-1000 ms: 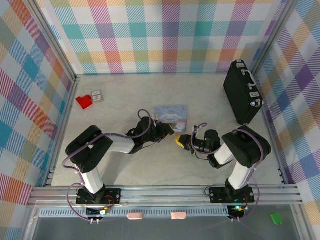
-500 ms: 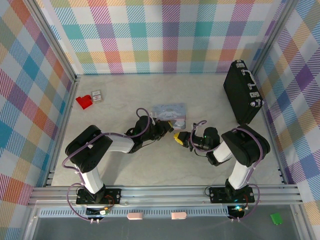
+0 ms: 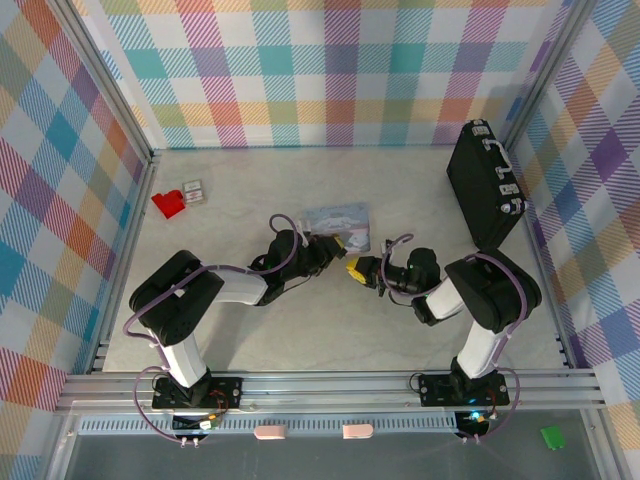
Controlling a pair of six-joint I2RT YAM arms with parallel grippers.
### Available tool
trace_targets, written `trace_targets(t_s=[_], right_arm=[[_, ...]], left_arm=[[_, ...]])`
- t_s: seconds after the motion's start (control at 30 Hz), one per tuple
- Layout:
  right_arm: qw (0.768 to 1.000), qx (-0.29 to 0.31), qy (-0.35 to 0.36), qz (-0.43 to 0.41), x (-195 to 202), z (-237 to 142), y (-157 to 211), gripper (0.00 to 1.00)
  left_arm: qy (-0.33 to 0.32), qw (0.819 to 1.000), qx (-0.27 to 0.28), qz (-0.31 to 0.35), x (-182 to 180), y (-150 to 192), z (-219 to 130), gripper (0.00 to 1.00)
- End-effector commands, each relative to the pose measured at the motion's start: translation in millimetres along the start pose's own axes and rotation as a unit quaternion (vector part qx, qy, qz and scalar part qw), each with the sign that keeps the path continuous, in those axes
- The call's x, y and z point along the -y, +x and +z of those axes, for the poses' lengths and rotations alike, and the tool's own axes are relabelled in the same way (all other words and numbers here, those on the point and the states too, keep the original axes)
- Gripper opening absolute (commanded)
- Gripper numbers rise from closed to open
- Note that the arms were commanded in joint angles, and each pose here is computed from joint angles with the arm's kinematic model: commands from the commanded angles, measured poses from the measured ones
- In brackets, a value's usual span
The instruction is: Unlock the padlock with the key
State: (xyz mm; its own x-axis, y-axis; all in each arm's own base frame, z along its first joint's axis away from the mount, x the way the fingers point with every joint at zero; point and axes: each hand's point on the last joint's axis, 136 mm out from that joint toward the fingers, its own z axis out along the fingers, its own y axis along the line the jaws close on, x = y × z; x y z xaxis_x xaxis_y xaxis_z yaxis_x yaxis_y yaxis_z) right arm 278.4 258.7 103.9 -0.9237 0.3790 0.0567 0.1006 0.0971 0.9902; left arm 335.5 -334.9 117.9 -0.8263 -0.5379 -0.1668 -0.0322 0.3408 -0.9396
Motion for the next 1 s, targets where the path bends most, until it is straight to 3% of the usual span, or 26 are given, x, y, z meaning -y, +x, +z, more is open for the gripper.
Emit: trace_targets(t_s=[0.0,0.33,0.97], right_arm=[[0.998,0.007,-0.050,-0.044,-36.1,2.5,-12.1,0.00],[0.998,0.005,-0.043,-0.053,-27.4,-2.0,-28.4,0.00],[0.996,-0.017,-0.039,-0.073,-15.8,-0.2,-48.8,0.00]], left_arm=[[0.091,0.994,-0.054,0.007,53.4,24.4,-10.7,0.00],[0.107,0.992,-0.069,0.004,68.2,31.7,-15.9,0.00],[0.095,0.990,-0.109,0.006,59.7,55.6,-4.1,0.00]])
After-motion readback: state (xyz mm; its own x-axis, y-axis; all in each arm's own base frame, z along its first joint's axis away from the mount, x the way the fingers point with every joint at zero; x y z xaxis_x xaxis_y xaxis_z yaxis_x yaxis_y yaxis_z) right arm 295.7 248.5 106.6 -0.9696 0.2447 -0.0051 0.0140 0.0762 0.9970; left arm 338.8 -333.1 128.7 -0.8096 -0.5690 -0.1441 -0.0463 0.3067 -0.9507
